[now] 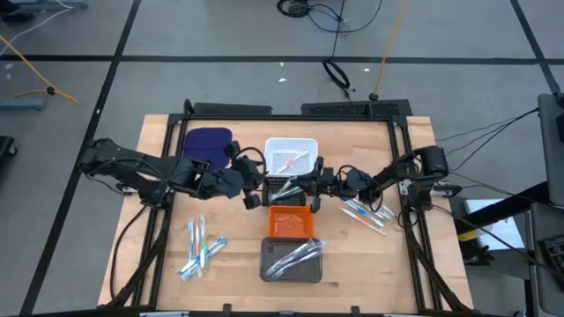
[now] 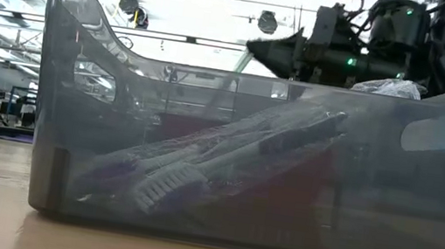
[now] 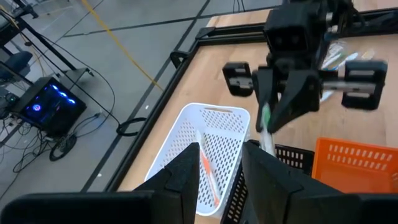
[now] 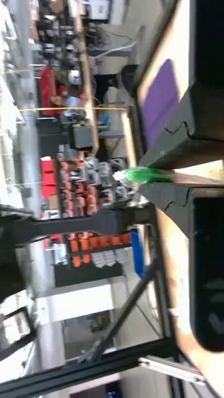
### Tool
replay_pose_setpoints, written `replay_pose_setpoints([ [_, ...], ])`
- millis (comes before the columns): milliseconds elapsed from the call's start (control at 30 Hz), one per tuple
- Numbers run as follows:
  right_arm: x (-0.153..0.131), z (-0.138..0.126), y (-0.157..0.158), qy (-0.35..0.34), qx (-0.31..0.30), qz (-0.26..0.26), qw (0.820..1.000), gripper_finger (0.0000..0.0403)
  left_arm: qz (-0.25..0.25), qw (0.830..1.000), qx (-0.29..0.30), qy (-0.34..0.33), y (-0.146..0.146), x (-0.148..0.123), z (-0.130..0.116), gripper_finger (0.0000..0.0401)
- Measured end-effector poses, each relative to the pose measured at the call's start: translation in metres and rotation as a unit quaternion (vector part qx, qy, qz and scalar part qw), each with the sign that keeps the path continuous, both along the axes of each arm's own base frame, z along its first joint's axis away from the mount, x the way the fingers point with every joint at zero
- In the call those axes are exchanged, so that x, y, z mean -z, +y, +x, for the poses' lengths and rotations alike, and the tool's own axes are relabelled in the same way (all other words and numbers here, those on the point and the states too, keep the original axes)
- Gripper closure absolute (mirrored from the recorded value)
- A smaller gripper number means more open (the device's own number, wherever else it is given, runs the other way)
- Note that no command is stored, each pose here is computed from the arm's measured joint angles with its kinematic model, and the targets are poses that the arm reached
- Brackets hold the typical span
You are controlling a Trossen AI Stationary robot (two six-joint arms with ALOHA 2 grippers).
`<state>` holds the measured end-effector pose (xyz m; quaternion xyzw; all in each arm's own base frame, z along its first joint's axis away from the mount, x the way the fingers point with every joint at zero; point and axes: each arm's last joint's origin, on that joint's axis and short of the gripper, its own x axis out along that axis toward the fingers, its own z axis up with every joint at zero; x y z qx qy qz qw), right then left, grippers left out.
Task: Pick & Place Toothbrushes
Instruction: Put the green toothbrush into the black basket, then put the orange toothbrush into the white basket
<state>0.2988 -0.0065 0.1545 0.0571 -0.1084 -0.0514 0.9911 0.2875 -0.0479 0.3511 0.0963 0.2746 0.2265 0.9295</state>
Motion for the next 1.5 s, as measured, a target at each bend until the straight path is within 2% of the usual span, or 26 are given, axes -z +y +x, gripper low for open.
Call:
replay_pose_setpoints([
  [167, 0.010, 0.014, 0.000, 0.011, -0.002, 0.003, 1.000, 0.0386, 0.000, 1.000, 0.000, 0.000, 0.000, 0.000, 0.000, 0.0279],
  [367, 0.011, 0.016, 0.000, 0.019, -0.002, 0.003, 1.000, 0.0382, -0.005, 1.000, -0.003, -0.002, 0.000, 0.000, 0.000, 0.0279],
  [600, 0.016, 0.017, 0.000, 0.046, -0.002, 0.004, 0.999, 0.0307, -0.006, 1.000, -0.003, -0.003, 0.000, 0.000, 0.000, 0.0279],
  [933, 0.016, 0.017, 0.000, 0.049, 0.001, -0.014, 0.999, 0.0205, -0.008, 1.000, -0.005, -0.004, 0.000, 0.000, 0.000, 0.0279],
  [1100, 0.015, 0.017, -0.001, 0.048, 0.003, -0.015, 0.999, 0.0171, -0.008, 1.000, -0.004, -0.004, 0.000, 0.000, 0.000, 0.0279],
  [1267, 0.002, 0.015, -0.001, 0.045, 0.005, -0.024, 0.999, 0.0164, -0.008, 1.000, -0.004, -0.004, 0.000, 0.000, 0.000, 0.0279],
  [1500, -0.014, 0.003, 0.002, 0.160, 0.000, -0.031, 0.987, 0.0180, -0.007, 1.000, -0.004, -0.003, 0.000, 0.000, 0.000, 0.0279],
])
